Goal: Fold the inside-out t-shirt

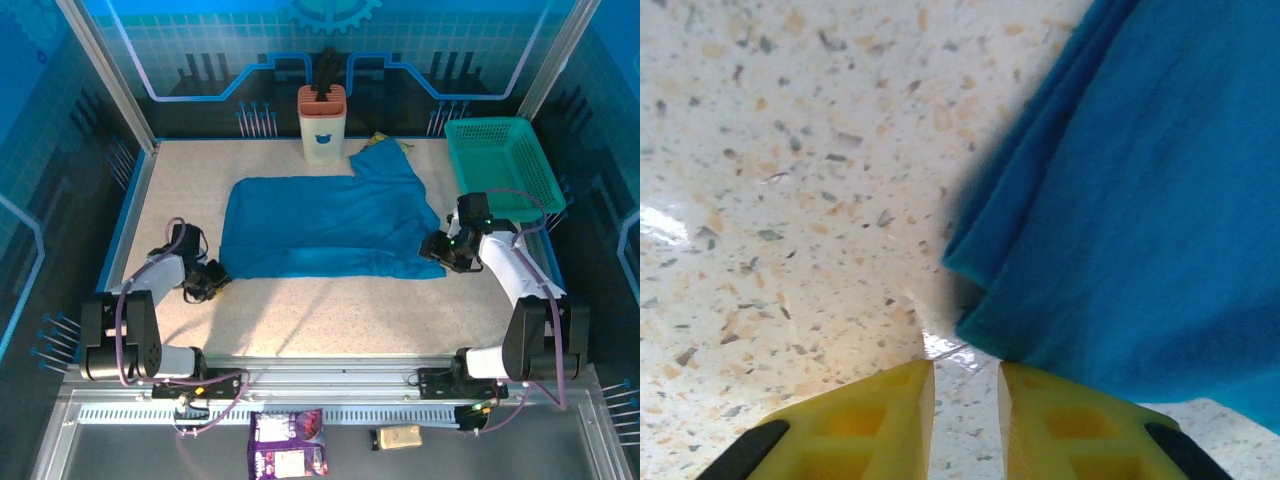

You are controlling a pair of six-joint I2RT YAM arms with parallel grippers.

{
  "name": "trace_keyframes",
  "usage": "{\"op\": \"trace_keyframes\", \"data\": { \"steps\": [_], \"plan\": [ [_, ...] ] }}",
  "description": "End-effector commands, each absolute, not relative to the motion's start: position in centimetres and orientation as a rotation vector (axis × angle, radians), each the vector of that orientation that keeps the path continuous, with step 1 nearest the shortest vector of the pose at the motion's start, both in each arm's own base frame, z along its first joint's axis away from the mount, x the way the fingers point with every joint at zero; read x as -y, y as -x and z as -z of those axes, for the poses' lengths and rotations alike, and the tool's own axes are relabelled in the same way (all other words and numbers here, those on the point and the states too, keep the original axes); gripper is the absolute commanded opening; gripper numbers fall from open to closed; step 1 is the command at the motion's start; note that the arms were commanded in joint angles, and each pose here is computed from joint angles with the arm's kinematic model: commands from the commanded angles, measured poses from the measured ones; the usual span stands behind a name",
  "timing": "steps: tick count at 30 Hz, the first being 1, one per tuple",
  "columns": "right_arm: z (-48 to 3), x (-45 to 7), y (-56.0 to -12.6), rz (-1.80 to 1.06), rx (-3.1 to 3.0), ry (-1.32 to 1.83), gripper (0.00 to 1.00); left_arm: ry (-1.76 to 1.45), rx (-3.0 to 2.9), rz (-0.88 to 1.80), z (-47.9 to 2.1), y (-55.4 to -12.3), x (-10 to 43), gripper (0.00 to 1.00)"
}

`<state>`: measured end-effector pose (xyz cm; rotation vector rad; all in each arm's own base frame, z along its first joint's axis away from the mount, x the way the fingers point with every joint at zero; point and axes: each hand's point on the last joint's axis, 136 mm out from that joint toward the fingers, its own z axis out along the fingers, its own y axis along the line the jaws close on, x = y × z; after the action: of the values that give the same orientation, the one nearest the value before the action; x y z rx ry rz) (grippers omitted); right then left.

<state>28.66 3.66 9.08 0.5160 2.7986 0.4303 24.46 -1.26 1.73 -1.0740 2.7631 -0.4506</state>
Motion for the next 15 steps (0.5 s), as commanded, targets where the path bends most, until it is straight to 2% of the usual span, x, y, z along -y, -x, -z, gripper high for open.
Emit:
{"op": "trace_keyframes", "data": {
  "steps": [1,8,15],
  "plan": [
    [-9.3,-3.7,-28.3,-0.468,-2.787,-0.495,0.55,1.064,-2.717,0.417,-1.9,-25.1,0.8,0.26],
    [-8.1,-3.5,-27.8,-0.542,-2.787,-0.562,0.55,0.996,-2.650,0.414,-2.6,-26.8,0.3,0.27],
    [-7.2,-2.7,-27.5,-0.630,-2.763,-0.677,0.55,0.965,-2.650,0.456,-2.5,-27.5,0.8,0.15]
  ]
}}
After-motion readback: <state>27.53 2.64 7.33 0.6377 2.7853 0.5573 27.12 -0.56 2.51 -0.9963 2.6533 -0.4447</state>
